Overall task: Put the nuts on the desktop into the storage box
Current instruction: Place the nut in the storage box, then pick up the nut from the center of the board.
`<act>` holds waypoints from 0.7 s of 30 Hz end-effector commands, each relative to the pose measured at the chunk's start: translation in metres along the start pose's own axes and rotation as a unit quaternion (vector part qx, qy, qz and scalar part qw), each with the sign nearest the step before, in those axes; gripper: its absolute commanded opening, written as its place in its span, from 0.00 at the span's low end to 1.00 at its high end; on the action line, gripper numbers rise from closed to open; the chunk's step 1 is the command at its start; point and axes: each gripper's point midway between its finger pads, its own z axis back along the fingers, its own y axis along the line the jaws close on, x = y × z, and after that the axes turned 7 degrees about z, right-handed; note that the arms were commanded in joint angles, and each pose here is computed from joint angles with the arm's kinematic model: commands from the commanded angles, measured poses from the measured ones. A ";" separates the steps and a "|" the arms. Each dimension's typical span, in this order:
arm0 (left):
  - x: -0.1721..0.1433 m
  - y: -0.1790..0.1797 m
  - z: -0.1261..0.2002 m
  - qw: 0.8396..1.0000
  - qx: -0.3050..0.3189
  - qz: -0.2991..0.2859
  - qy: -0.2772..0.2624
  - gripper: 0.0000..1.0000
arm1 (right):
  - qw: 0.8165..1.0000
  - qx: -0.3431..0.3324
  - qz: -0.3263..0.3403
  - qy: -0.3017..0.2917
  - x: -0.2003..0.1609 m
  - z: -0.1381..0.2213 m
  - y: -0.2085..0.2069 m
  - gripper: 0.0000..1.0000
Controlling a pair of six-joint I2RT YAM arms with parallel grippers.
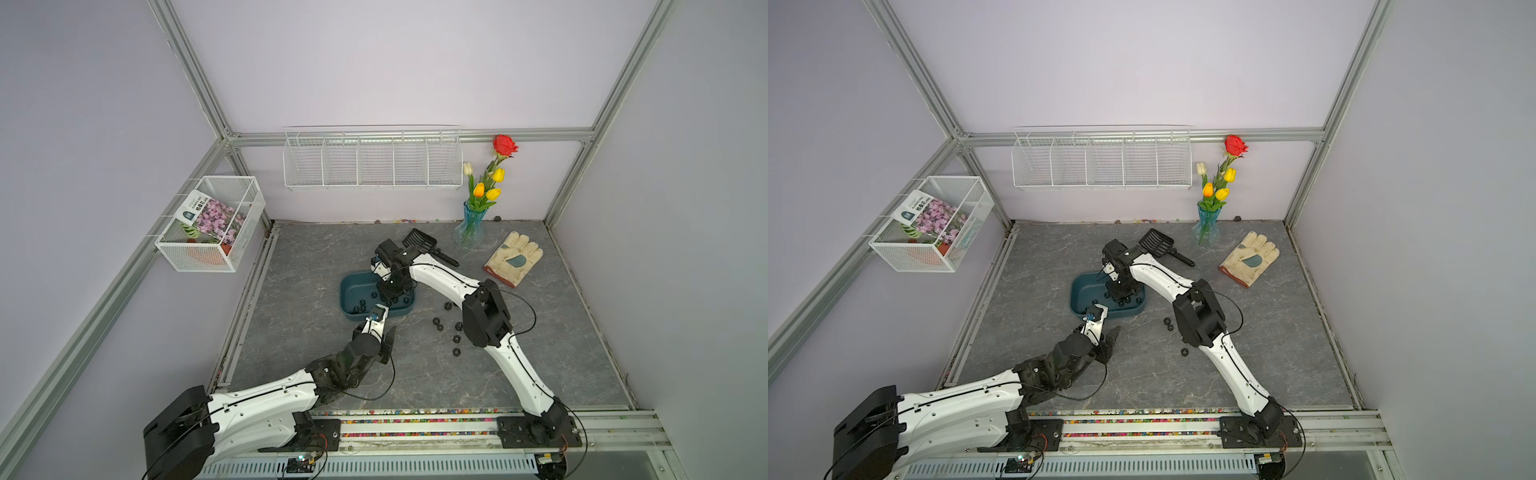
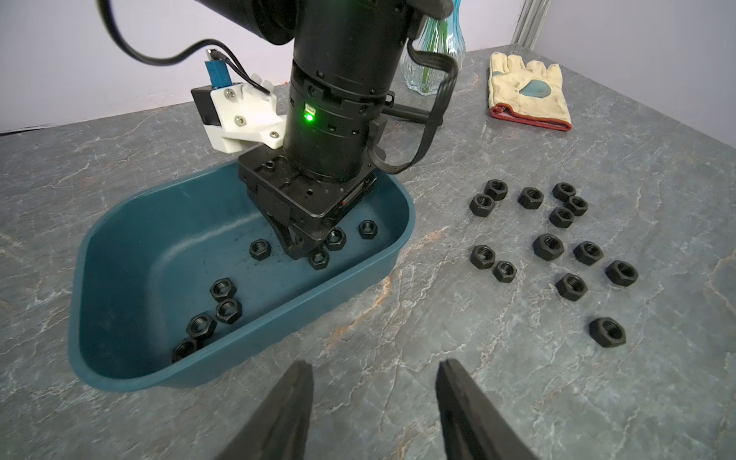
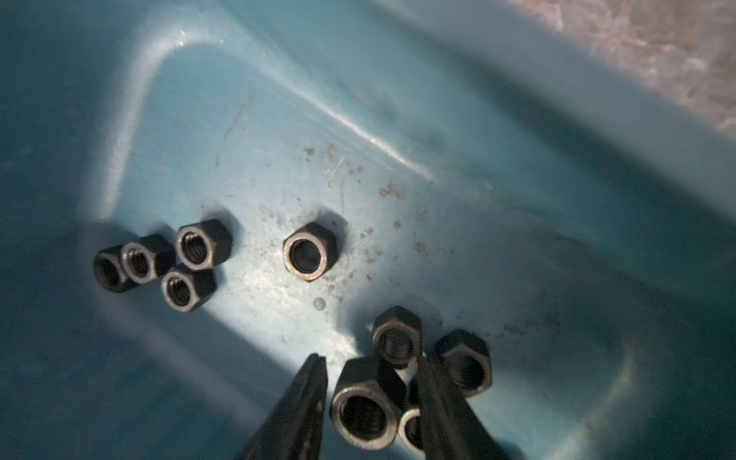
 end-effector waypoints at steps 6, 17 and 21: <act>0.012 -0.005 0.001 1.000 -0.006 -0.004 0.000 0.55 | 0.999 -0.019 0.008 -0.046 0.019 0.051 0.007 0.46; 0.029 -0.020 0.006 0.999 -0.040 -0.028 -0.011 0.56 | 0.989 -0.074 0.003 -0.126 0.026 0.153 0.004 0.48; 0.031 -0.030 0.006 0.998 -0.062 -0.031 -0.008 0.56 | 0.985 -0.116 -0.014 -0.128 0.007 0.172 -0.009 0.49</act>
